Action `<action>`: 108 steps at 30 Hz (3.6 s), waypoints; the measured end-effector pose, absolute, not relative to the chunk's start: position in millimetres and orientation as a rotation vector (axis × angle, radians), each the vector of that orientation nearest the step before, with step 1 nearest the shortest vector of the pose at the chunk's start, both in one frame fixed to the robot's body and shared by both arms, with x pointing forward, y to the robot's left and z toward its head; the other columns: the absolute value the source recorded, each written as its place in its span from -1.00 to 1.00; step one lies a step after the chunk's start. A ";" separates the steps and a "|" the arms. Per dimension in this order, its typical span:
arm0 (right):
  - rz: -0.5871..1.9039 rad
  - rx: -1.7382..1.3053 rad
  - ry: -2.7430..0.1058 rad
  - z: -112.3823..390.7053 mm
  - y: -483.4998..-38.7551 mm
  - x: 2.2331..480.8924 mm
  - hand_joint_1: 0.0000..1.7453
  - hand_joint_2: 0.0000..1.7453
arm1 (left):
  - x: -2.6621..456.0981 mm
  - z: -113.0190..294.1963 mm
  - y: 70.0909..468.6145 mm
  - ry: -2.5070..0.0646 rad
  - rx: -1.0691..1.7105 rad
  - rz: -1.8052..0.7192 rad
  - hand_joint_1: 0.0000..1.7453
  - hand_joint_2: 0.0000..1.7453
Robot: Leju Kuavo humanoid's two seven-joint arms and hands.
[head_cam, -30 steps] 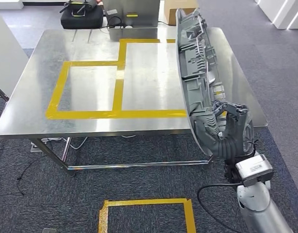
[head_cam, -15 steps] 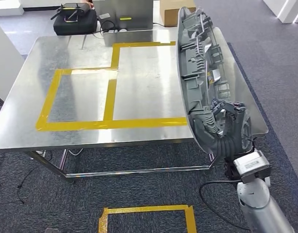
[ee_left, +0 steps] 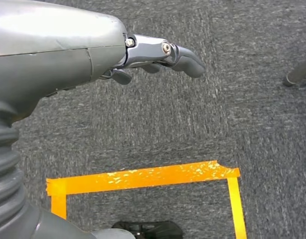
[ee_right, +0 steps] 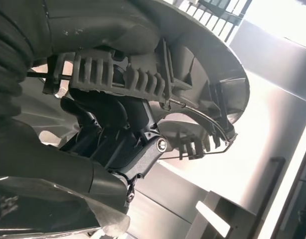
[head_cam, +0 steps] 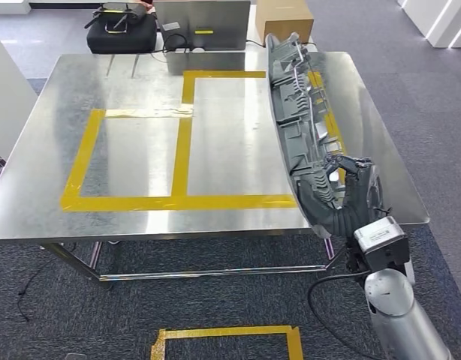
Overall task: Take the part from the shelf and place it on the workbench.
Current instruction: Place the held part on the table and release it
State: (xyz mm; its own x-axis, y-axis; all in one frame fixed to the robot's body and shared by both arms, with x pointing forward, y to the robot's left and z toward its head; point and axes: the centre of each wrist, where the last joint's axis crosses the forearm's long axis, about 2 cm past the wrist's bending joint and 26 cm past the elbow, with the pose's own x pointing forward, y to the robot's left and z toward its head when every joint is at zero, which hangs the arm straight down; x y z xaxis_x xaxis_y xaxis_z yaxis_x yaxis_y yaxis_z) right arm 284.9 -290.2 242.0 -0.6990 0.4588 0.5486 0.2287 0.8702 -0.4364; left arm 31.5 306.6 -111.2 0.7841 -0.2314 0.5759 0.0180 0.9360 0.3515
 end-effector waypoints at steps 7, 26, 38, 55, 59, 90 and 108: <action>0.470 -0.585 -2.222 226.3 -307.1 294.5 1.00 1.00 | 30.3 -111.4 305.0 -0.655 0.329 -0.126 -1.00 1.00; 0.637 -0.698 -1.892 190.8 -358.5 316.1 1.00 1.00 | 30.4 -111.5 309.2 -0.670 0.303 -0.152 -1.00 1.00; 0.749 -0.705 -1.792 182.2 -377.9 334.8 1.00 1.00 | 33.8 -111.2 310.4 -0.673 0.295 -0.171 -1.00 1.00; 0.797 -0.820 -1.685 177.7 -389.5 367.8 1.00 1.00 | 42.4 -110.1 315.9 -0.672 0.295 -0.214 -1.00 1.00; 0.856 -0.831 -1.671 176.2 -386.1 374.3 1.00 1.00 | 45.8 -109.8 315.2 -0.674 0.286 -0.225 -1.00 1.00; 1.172 -0.544 -1.734 145.5 -253.0 375.8 1.00 1.00 | 61.6 -107.8 311.0 -0.674 0.268 -0.280 -1.00 1.00; 1.102 -0.522 -1.772 143.9 -245.7 371.1 -1.00 -1.00 | 54.3 -108.8 313.0 -0.658 0.282 -0.269 -1.00 -1.00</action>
State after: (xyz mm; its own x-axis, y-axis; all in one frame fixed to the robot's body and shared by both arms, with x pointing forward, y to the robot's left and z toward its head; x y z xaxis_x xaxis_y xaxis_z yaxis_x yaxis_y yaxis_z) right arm 371.1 -245.7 143.9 -0.4571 0.7380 0.4965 -0.1191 0.5024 -0.8564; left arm 54.3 313.0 -108.8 0.7594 -0.3320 0.5595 0.1553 0.9277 0.3396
